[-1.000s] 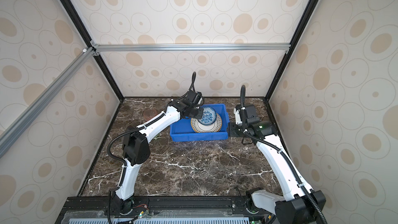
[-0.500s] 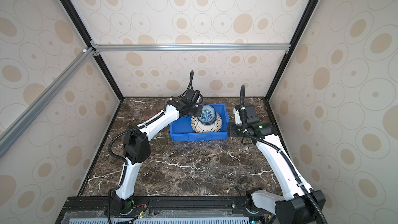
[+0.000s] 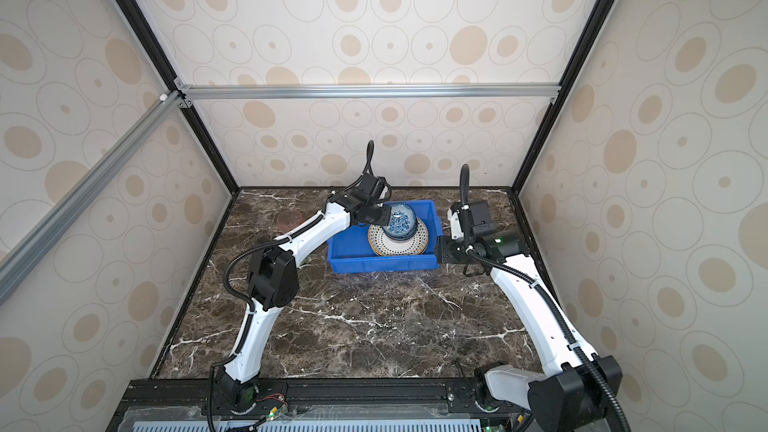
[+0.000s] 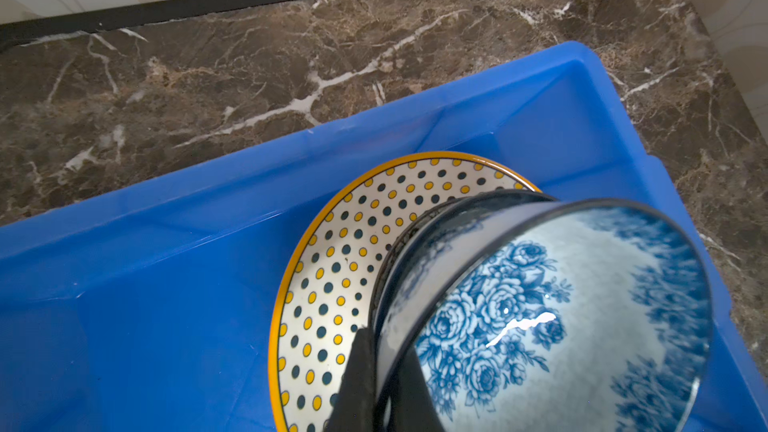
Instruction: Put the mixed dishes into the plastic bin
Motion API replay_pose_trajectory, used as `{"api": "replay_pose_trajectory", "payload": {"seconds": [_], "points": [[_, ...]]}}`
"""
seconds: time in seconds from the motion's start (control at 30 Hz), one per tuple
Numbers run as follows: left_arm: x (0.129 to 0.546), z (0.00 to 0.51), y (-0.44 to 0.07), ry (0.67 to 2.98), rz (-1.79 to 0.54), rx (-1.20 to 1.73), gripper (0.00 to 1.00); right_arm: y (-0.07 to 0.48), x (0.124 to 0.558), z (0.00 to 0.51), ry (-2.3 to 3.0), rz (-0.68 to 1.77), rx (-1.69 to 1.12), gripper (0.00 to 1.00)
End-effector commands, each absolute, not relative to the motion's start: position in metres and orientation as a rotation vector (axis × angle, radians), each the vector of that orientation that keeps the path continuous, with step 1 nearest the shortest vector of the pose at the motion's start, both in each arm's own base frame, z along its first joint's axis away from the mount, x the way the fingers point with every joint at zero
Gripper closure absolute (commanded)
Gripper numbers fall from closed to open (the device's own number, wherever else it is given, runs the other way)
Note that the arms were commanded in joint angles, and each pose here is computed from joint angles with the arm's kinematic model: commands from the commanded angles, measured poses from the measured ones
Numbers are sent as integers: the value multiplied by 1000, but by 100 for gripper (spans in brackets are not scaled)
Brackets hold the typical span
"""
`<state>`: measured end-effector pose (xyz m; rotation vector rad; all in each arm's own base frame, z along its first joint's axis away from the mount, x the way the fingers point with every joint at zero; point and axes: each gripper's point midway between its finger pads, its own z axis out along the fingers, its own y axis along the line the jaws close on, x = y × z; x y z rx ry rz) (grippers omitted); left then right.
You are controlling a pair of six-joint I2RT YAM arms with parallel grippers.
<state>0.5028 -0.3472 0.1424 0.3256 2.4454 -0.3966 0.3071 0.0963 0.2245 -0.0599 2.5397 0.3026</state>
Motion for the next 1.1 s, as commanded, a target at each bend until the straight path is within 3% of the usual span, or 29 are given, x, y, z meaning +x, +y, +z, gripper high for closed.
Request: {"api": "replay_pose_trajectory", "payload": {"seconds": [0.0, 0.47, 1.07], "points": [[519, 175, -352, 2357, -459, 292, 100, 99, 312, 227, 2533, 323, -61, 39], [518, 164, -357, 2380, -497, 282, 100, 100, 313, 221, 2541, 326, -61, 39], [510, 156, -358, 2414, -519, 264, 88, 97, 305, 223, 2532, 317, -58, 39]]}}
